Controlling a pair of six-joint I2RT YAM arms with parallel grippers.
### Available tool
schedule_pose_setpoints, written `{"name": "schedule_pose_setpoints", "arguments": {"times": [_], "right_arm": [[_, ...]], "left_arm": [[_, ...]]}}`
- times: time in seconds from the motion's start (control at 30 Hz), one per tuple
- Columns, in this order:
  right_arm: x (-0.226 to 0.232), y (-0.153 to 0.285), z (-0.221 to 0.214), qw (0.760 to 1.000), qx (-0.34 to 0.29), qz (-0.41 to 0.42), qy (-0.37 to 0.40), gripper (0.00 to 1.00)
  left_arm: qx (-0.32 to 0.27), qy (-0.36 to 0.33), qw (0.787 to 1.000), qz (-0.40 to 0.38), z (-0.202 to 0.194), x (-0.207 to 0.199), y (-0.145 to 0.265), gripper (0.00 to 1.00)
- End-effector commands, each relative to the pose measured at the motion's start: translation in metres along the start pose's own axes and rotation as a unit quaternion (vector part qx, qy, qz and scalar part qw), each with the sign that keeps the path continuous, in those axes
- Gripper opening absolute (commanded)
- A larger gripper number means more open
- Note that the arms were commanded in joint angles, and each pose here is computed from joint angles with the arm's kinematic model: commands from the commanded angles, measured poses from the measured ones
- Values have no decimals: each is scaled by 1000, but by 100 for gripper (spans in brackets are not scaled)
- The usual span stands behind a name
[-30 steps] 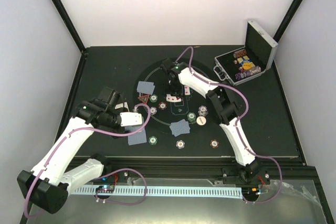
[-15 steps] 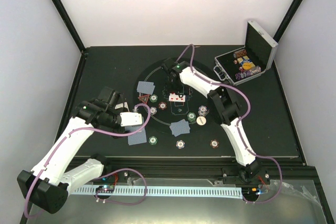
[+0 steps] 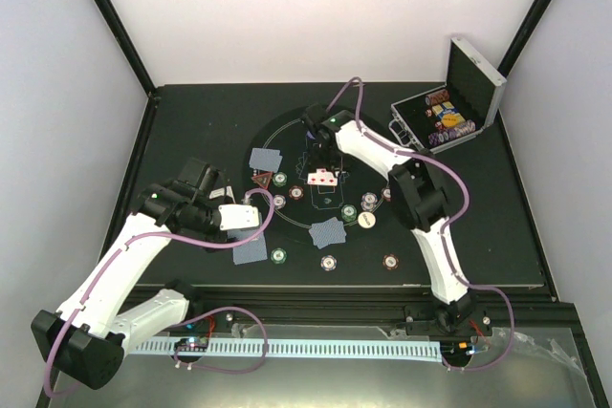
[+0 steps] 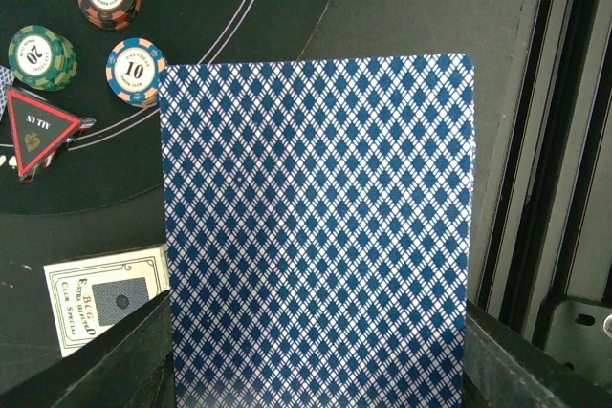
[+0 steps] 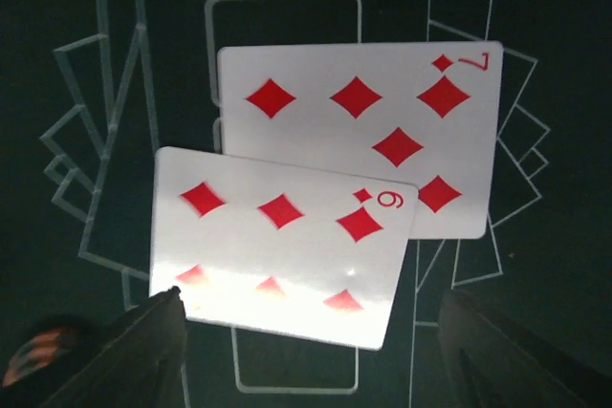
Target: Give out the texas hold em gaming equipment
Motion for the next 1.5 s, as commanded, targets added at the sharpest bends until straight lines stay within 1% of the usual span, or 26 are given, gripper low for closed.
{"name": "schedule_pose_setpoints", "arguments": {"times": [0.0,0.07,0.1,0.2,0.27,0.37,0.43,0.53,0.6,0.87,1.1,1.33,1.47], "right_arm": [[0,46,6,997,-42,68,-5,73],[-1,62,-4,992,-49,115,-2,73],[0,75,-7,987,-65,149,0,74],[-7,113,-30,964,-96,247,0,93],[-11,131,-50,939,-103,328,0,100],[-12,137,-81,903,-70,424,-6,100],[-8,142,-101,873,-51,485,-2,99],[-1,142,-128,841,-23,540,-7,95],[10,144,-140,824,-8,567,3,93],[56,144,-157,793,42,607,29,82],[90,141,-166,775,75,625,43,77],[114,126,-168,770,105,628,42,68],[114,114,-170,776,117,619,38,58]], "left_arm": [[-15,-6,1000,11,9,5,12,2],[-16,-6,1000,13,9,5,13,2],[-15,-6,1000,12,9,4,13,2],[-18,-7,1000,14,9,4,14,1],[-22,-7,1000,13,11,5,14,2],[-29,-5,1000,9,14,8,15,2],[-36,-2,999,8,17,9,17,1],[-42,-2,999,7,18,9,17,2],[-43,-3,999,5,18,9,17,2],[-46,-5,999,10,20,9,20,2],[-48,-5,999,9,20,9,20,2],[-43,-5,999,11,19,8,22,2],[-41,-5,999,12,19,8,23,2]]}}
Point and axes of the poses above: each gripper's point midway between its finger pads, its own y axis back along the fingers, its own x axis along the line the jaws close on, z = x × y, the point moved 9 cm from there along y, back along the fingers, and after that the axes turned 2 degrees about -y, right-handed, at the moved point
